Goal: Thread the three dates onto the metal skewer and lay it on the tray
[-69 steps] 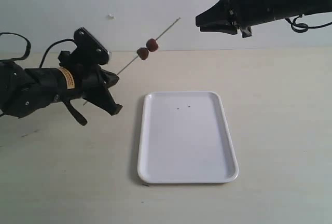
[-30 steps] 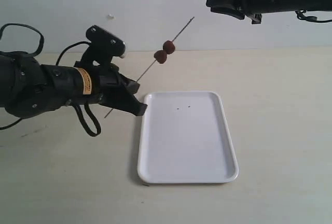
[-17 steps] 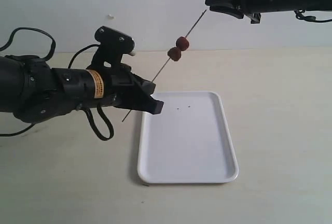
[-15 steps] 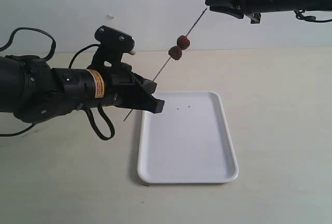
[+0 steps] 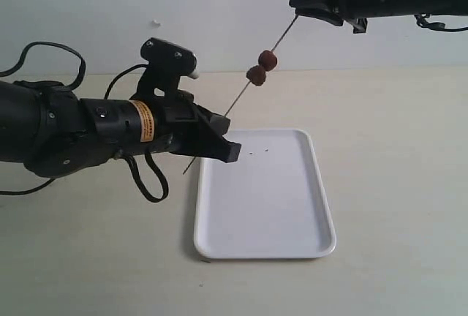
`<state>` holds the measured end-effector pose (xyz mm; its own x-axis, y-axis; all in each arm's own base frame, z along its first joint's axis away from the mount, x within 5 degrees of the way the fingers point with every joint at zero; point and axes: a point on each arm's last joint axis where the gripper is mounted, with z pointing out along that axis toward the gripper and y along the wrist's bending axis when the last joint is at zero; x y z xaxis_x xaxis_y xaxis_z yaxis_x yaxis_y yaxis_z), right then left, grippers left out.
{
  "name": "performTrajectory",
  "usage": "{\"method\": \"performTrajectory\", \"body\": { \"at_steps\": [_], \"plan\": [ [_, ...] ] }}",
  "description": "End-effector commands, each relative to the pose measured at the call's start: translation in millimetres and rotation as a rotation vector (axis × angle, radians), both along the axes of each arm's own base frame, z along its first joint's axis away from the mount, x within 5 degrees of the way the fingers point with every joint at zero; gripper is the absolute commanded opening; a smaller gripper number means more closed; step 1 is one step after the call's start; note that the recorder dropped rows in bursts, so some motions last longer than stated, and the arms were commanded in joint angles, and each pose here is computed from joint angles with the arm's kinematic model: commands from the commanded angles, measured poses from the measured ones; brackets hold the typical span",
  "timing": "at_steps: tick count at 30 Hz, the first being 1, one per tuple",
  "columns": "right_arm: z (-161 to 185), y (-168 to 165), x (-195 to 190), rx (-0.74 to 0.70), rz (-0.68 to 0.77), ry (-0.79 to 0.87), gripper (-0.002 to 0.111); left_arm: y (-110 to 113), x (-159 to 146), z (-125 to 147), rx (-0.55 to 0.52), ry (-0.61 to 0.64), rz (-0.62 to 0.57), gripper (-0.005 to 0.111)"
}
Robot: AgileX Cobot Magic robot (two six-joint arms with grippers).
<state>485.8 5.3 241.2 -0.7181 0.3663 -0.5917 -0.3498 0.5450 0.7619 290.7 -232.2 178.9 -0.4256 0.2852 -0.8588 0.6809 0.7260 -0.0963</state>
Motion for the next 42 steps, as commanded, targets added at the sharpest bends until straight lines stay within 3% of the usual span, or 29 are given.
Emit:
{"method": "performTrajectory", "body": {
  "at_steps": [1,9,18,42],
  "plan": [
    [4.2,2.5,-1.4,0.059,0.013,0.007,0.023,-2.3,-1.6,4.8,-0.037,-0.013,-0.008,0.000],
    [4.6,2.6,-1.3,0.145,-0.021,0.110,0.023,-3.7,-0.2,8.7,-0.104,-0.011,0.019,0.000],
    [7.4,1.0,1.7,0.223,-0.074,0.150,0.023,-5.0,-1.7,7.9,-0.111,0.011,0.027,0.000],
    [8.4,4.0,-1.9,0.227,-0.020,0.148,0.023,-6.1,-1.3,10.1,-0.145,0.008,0.036,0.000]
  ]
}}
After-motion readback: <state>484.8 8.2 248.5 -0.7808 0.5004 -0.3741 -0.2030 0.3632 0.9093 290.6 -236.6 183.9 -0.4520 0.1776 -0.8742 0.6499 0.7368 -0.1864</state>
